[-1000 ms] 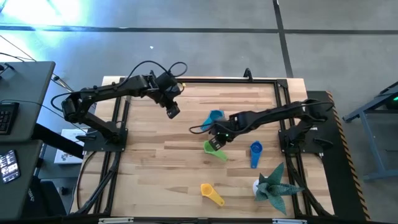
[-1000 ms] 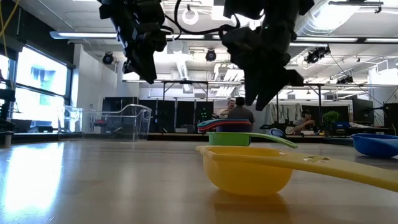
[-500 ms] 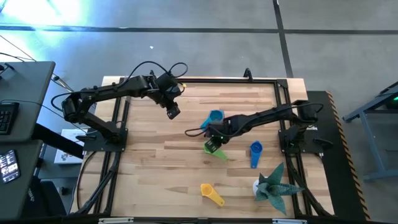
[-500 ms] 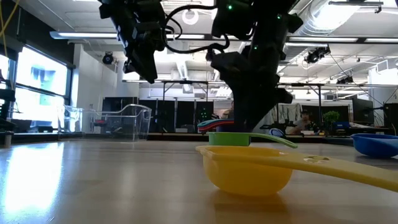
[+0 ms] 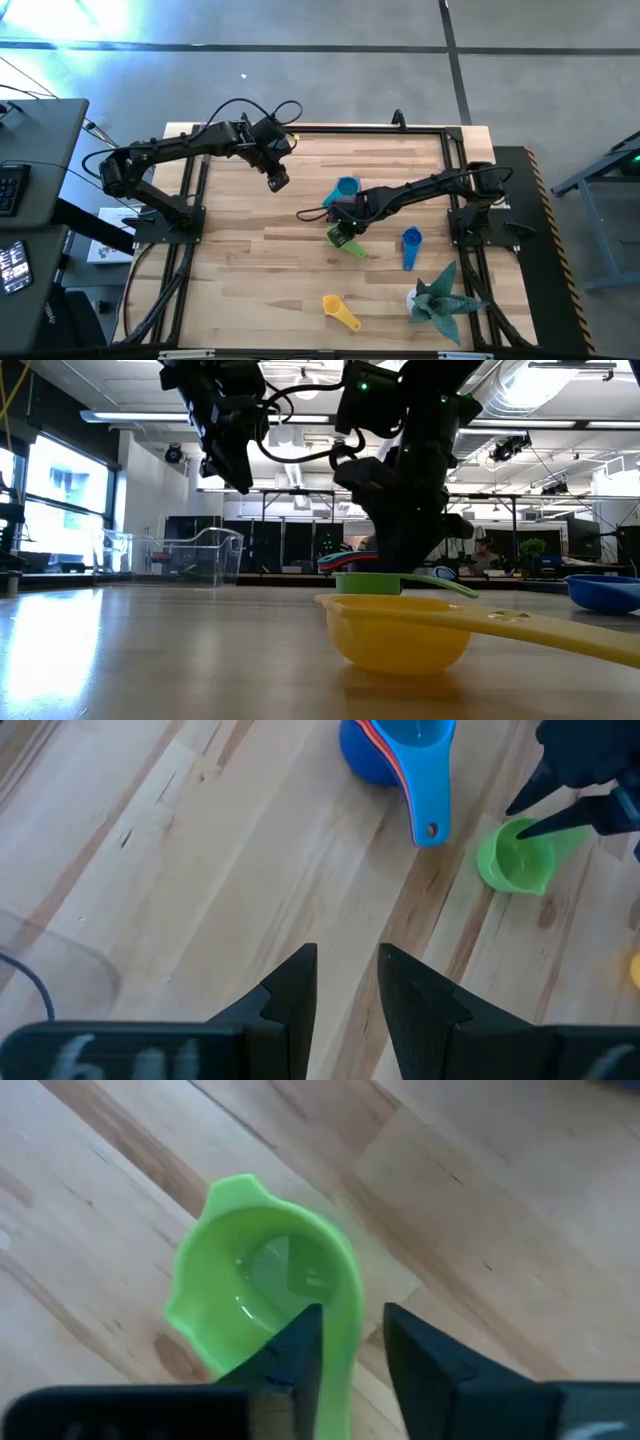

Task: Nest measuring cups in basket
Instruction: Stack the green measuring cup on top of the light blue measuring cup on the table

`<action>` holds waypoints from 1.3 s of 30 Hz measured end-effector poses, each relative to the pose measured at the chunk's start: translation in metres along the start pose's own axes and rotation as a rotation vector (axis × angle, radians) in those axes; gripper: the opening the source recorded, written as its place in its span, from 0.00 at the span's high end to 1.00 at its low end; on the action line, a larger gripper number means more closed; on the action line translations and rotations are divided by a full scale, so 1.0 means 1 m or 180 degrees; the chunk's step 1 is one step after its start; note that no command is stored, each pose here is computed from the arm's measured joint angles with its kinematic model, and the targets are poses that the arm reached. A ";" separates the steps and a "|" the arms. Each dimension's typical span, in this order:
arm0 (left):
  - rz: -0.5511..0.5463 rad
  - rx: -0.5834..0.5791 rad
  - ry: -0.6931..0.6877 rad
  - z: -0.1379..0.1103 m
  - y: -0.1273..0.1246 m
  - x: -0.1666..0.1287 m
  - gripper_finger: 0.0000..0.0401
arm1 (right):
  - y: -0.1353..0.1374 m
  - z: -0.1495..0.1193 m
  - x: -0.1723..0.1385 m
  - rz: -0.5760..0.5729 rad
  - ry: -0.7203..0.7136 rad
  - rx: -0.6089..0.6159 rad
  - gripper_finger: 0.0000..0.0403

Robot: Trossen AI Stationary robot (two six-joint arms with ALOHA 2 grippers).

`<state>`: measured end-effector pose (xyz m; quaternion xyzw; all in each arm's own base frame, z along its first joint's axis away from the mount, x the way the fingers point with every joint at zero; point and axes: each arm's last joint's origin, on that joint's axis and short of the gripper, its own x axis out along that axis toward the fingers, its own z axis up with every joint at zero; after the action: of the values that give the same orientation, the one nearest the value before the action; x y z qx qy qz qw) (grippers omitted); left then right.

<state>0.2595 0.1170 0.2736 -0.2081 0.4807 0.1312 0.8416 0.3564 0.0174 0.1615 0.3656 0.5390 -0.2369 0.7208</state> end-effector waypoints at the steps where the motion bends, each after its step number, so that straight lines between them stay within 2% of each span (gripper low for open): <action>1: 0.0000 0.0005 0.0000 0.000 0.000 0.000 0.76 | 0.000 0.000 0.000 0.0022 0.0016 0.0034 0.81; 4: 0.0000 0.0010 0.0000 0.000 0.000 0.000 0.76 | 0.002 0.000 0.000 0.0084 0.0034 0.0148 0.94; 6: 0.0000 0.0039 0.0000 0.000 0.000 0.000 0.76 | 0.003 0.001 0.000 0.0115 0.0017 0.0245 0.98; 15: -0.0001 0.0102 0.0001 0.000 0.000 0.000 0.76 | 0.010 -0.002 -0.004 0.0248 0.0004 0.0915 0.99; 20: -0.0001 0.0207 0.0001 0.000 0.000 0.000 0.76 | 0.021 -0.014 -0.008 0.0294 -0.0137 0.1274 0.99; 30: -0.0001 0.0561 0.0012 0.000 0.000 0.000 0.76 | 0.040 -0.036 -0.016 0.0467 -0.0908 0.2318 1.00; 39: 0.0004 0.0854 0.0067 -0.002 0.001 0.000 0.76 | 0.044 -0.046 -0.021 0.0719 -0.1902 0.3310 1.00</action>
<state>0.2575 0.1169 0.2728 -0.0948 0.5029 0.0640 0.8568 0.3546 0.0800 0.1861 0.6422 0.0850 -0.4835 0.5886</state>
